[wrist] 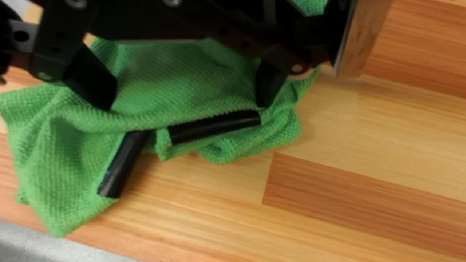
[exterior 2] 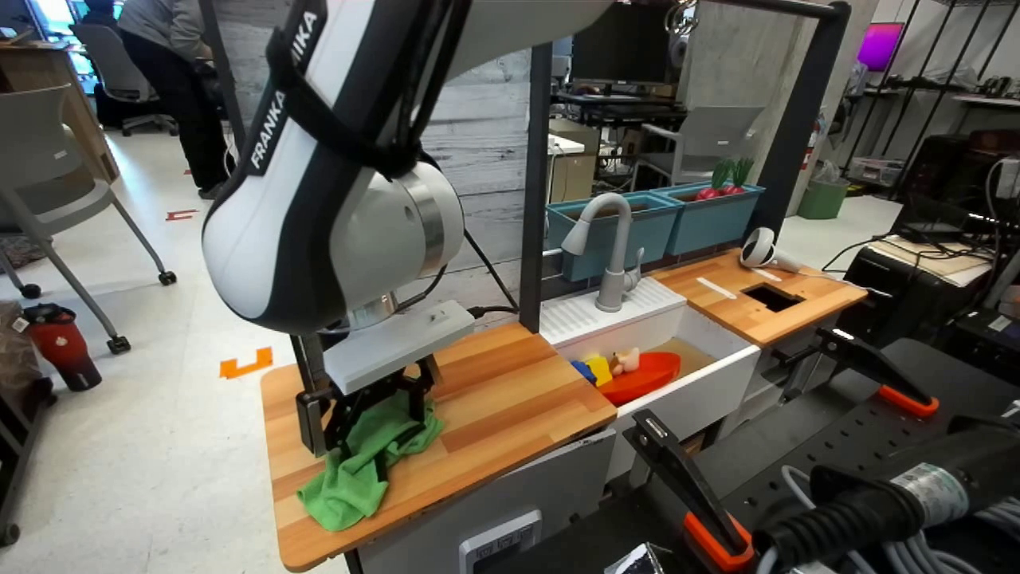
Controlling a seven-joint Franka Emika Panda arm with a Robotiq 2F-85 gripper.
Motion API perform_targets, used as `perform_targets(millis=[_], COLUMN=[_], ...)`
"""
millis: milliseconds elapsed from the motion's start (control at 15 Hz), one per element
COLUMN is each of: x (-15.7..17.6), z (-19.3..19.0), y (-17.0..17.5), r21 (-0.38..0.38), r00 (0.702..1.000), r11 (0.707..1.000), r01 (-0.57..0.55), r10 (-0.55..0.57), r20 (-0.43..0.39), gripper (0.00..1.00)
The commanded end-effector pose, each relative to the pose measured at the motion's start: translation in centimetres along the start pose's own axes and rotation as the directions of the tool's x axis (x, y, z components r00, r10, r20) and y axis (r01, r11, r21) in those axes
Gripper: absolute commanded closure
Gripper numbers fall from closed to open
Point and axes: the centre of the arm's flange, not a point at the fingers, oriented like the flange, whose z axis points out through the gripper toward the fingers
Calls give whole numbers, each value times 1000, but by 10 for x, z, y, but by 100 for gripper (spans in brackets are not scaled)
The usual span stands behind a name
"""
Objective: Push the towel to the right
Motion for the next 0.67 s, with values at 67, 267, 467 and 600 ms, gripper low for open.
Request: perform_targets(millis=[67, 267, 467, 600], x=[0, -9, -19, -30], z=[8, 10, 13, 13], y=[31, 58, 91, 112], r21=[-22, -19, -6, 11], r00=[999, 996, 987, 979], r11=[999, 996, 987, 979], r01=[-46, -91, -161, -204], r10=[46, 92, 161, 204], r20=[15, 17, 24, 27], gripper=[0, 0, 0, 0])
